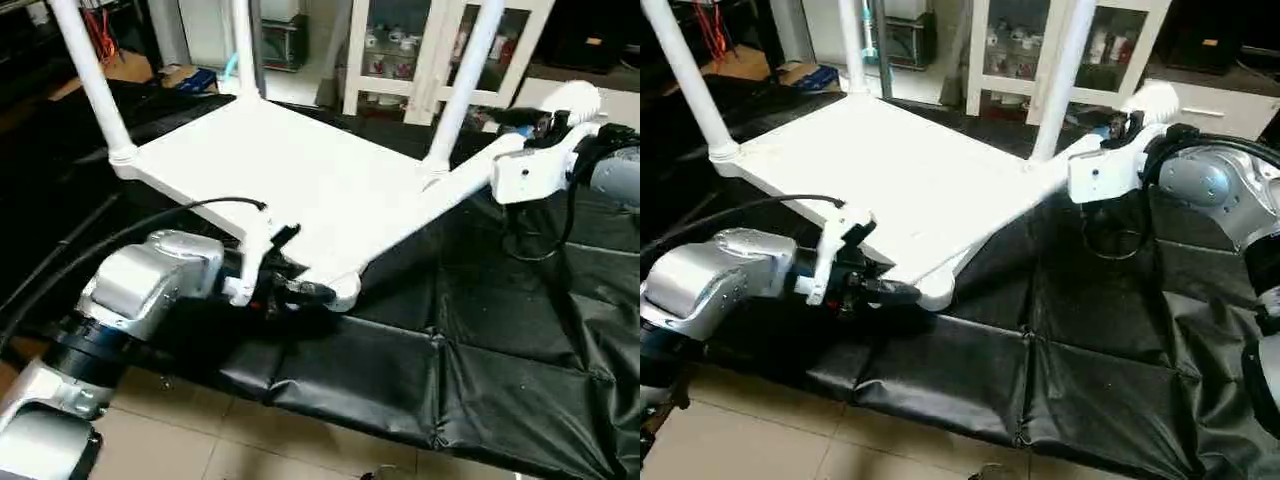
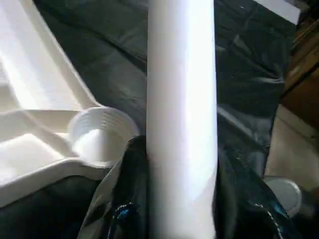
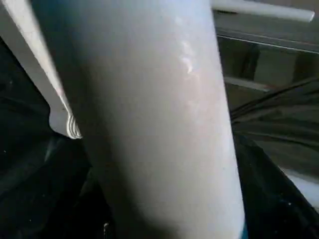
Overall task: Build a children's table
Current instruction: Pick table leg
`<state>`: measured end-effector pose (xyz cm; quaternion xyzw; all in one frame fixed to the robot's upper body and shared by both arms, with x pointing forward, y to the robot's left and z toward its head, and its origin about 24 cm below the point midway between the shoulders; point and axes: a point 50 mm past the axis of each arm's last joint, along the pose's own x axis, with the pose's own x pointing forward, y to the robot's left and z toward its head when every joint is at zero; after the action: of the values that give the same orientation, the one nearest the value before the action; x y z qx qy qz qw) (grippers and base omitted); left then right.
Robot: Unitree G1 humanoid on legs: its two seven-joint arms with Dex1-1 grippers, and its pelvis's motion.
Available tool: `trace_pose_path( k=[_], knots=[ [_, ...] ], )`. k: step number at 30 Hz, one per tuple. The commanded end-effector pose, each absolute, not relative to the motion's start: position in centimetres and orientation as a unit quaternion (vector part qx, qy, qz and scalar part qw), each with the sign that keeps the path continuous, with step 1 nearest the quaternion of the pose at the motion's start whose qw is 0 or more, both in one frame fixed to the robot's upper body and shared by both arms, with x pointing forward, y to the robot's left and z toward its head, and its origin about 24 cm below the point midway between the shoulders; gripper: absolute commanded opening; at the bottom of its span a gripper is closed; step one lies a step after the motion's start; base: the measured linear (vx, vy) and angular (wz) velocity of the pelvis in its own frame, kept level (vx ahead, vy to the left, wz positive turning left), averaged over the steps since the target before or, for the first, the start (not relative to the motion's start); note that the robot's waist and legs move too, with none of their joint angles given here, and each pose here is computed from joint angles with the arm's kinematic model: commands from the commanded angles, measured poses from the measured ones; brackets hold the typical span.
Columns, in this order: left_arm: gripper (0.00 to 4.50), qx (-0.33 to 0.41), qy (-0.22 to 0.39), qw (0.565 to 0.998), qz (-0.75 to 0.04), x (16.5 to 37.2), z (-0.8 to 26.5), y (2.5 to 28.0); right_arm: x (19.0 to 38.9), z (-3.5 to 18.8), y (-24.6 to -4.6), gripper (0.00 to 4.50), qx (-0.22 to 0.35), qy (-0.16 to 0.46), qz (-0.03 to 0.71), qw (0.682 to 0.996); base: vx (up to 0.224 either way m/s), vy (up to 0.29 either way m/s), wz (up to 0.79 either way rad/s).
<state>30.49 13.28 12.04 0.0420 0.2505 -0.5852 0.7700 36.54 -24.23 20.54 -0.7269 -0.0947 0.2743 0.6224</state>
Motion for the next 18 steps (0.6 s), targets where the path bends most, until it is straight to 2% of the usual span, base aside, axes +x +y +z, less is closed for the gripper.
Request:
trace_pose_path(
  k=[1, 3, 6, 11, 13, 15, 18],
  knots=[
    [1.36, 0.069, 0.229, 0.802, -0.547, 31.8, 13.1, 14.8, 36.5, 20.2, -24.3, 2.33, -0.721, -0.088, 0.286, 0.625, 0.000, 0.000, 0.00],
    [1.92, 0.054, 0.221, 0.812, -0.537, 32.2, 14.0, 15.8, 36.5, 20.1, -24.4, 2.28, -0.719, -0.085, 0.287, 0.628, 0.000, 0.000, 0.00],
    [2.09, 0.022, 0.199, 0.820, -0.537, 32.5, 15.2, 16.6, 36.5, 20.0, -24.4, 2.20, -0.714, -0.081, 0.288, 0.632, 0.000, 0.000, 0.00],
    [2.47, -0.139, 0.051, 0.836, -0.528, 33.8, 19.8, 18.8, 36.4, 19.3, -24.6, 1.95, -0.700, -0.068, 0.290, 0.649, 0.000, 0.000, 0.00],
    [2.54, -0.175, 0.021, 0.831, -0.528, 33.9, 20.7, 19.3, 36.4, 19.2, -24.7, 1.91, -0.693, -0.066, 0.290, 0.657, 0.000, 0.000, 0.00],
    [2.69, -0.223, -0.024, 0.830, -0.511, 34.1, 21.6, 19.8, 36.6, 19.0, -24.9, 1.88, -0.660, -0.053, 0.281, 0.695, 0.000, 0.000, 0.00],
    [2.85, -0.251, -0.054, 0.836, -0.484, 34.5, 22.0, 20.2, 36.8, 18.7, -25.3, 1.86, -0.623, -0.032, 0.267, 0.734, 0.000, 0.000, 0.00]
  ],
)
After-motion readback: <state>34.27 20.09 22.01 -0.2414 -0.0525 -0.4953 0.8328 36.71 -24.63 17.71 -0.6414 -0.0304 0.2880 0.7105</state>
